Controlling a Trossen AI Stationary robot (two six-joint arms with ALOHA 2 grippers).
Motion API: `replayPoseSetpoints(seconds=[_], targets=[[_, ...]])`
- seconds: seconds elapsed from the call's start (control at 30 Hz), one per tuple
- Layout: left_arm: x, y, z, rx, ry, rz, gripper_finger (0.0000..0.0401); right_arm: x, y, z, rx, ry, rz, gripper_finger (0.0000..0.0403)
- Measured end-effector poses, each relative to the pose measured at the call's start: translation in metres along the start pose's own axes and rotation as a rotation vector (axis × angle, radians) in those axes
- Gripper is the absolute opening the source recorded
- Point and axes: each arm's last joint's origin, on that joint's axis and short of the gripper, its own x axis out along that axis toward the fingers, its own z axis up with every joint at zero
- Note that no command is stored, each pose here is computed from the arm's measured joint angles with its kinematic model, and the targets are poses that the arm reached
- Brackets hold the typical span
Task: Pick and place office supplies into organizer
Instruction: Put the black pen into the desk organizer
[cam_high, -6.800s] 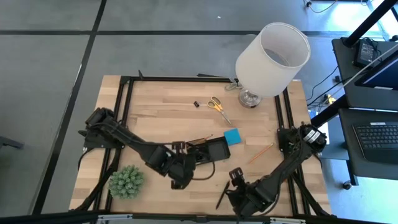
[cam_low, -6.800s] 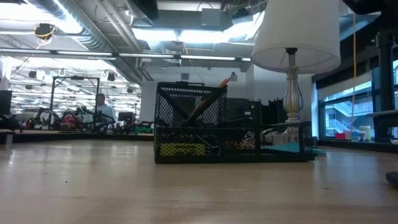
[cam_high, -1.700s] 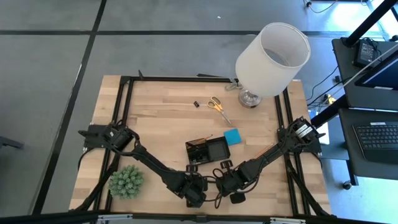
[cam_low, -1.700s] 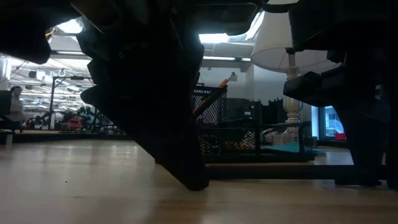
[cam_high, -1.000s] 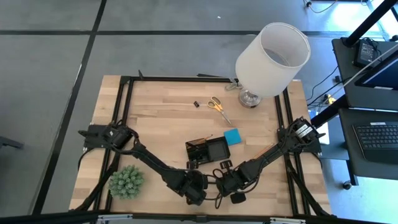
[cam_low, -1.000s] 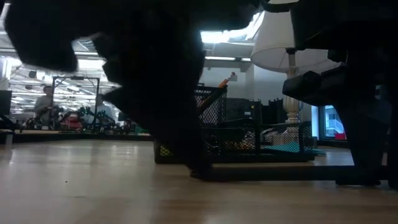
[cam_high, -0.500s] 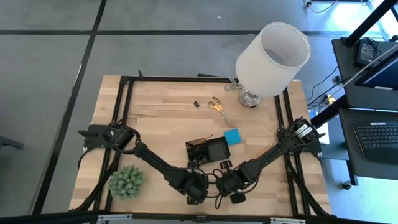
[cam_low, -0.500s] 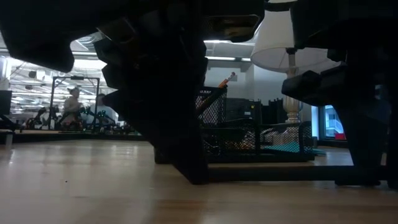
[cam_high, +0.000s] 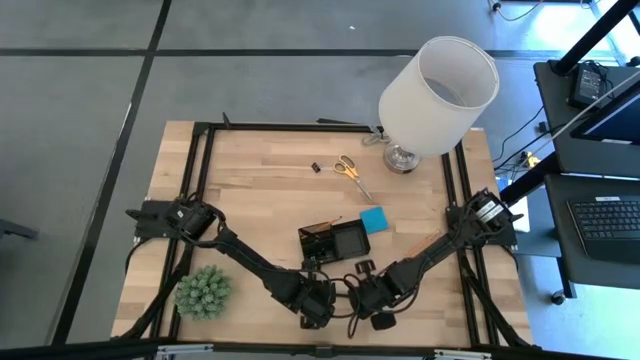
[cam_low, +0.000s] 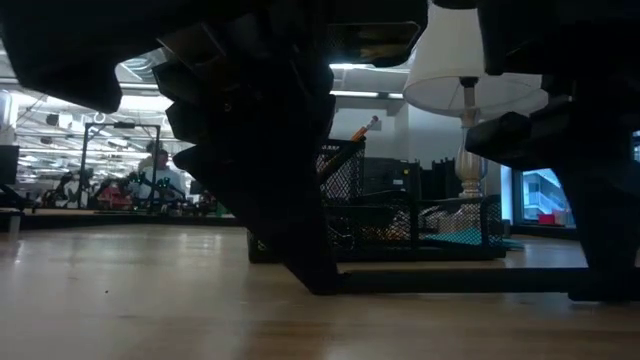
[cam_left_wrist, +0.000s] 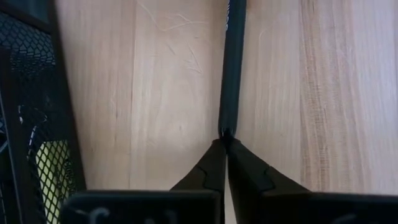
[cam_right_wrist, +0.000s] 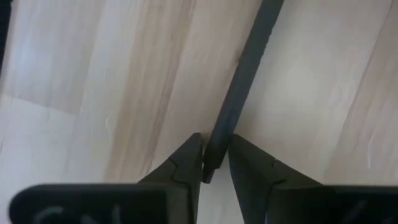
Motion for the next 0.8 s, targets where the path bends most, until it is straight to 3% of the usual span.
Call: replayPoseSetpoints(seconds=[0.8], targets=[[0.011,-0.005,0.0,-0.009,-0.027,-0.02,0.0001,0.003,0.005,-0.004,0.096,-0.035,-0.04,0.008]])
